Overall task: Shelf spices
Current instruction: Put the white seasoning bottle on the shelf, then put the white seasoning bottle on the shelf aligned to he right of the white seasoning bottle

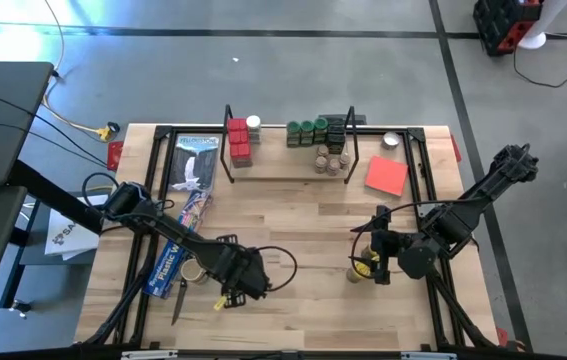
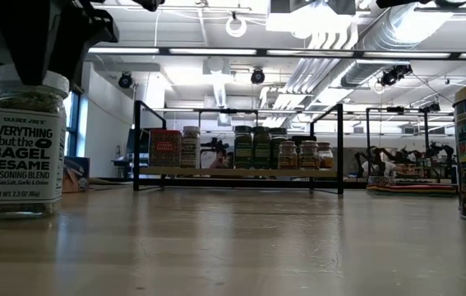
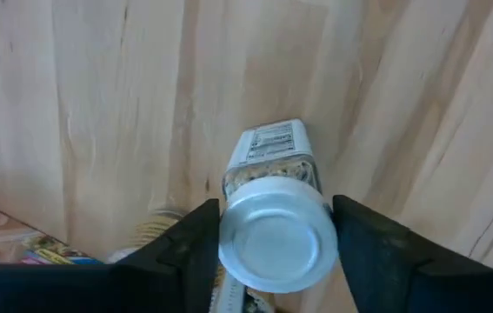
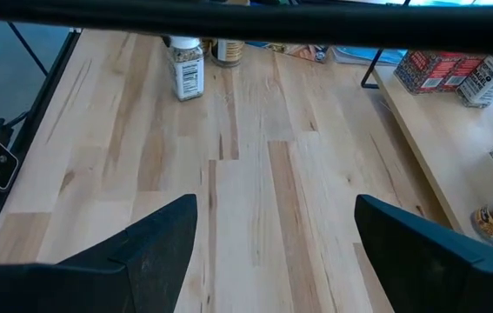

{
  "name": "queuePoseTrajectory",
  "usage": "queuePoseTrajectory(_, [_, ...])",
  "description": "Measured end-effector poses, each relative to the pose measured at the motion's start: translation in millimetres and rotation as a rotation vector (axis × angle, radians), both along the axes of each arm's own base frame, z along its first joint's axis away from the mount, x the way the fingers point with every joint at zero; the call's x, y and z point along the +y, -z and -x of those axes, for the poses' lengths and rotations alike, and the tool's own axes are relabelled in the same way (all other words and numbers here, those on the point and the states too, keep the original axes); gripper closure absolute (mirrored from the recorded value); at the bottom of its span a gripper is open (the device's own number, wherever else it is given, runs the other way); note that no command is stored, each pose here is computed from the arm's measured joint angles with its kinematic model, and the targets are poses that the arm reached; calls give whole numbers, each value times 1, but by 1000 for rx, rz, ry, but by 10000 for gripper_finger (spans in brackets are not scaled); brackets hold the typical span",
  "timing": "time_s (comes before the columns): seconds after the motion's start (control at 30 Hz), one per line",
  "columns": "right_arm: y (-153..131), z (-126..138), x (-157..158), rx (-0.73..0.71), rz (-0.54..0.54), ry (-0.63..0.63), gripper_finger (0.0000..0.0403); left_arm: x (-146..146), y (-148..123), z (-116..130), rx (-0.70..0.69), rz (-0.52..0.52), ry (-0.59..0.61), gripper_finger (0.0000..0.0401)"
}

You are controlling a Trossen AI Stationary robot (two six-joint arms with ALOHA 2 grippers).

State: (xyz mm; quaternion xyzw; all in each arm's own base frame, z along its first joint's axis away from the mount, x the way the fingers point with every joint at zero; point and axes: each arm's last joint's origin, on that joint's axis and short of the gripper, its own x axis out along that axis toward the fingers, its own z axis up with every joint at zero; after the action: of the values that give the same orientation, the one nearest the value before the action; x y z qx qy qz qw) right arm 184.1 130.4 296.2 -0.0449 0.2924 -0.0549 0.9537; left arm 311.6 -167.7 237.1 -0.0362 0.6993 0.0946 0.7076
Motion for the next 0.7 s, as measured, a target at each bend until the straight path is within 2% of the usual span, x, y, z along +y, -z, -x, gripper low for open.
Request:
queuePoseTrajectory(0.2, [0,0,0,0,-2,2,96,25,-19,-12,12,-19,85,261])
queuePoseTrajectory(0.33, [0,0,0,-1,-3,3,96,60,-46,-28,-27,-52,120,293])
queuePoseTrajectory(0.47, [0,0,0,-2,-9,7,96,92,-68,-39,-62,-5,135,324])
queuePoseTrajectory(0.6, [0,0,0,-4,-20,14,96,98,-75,-37,-49,6,92,335])
queuePoseTrajectory(0.7, [0,0,0,-7,-16,19,96,91,-72,-28,20,-2,-50,333])
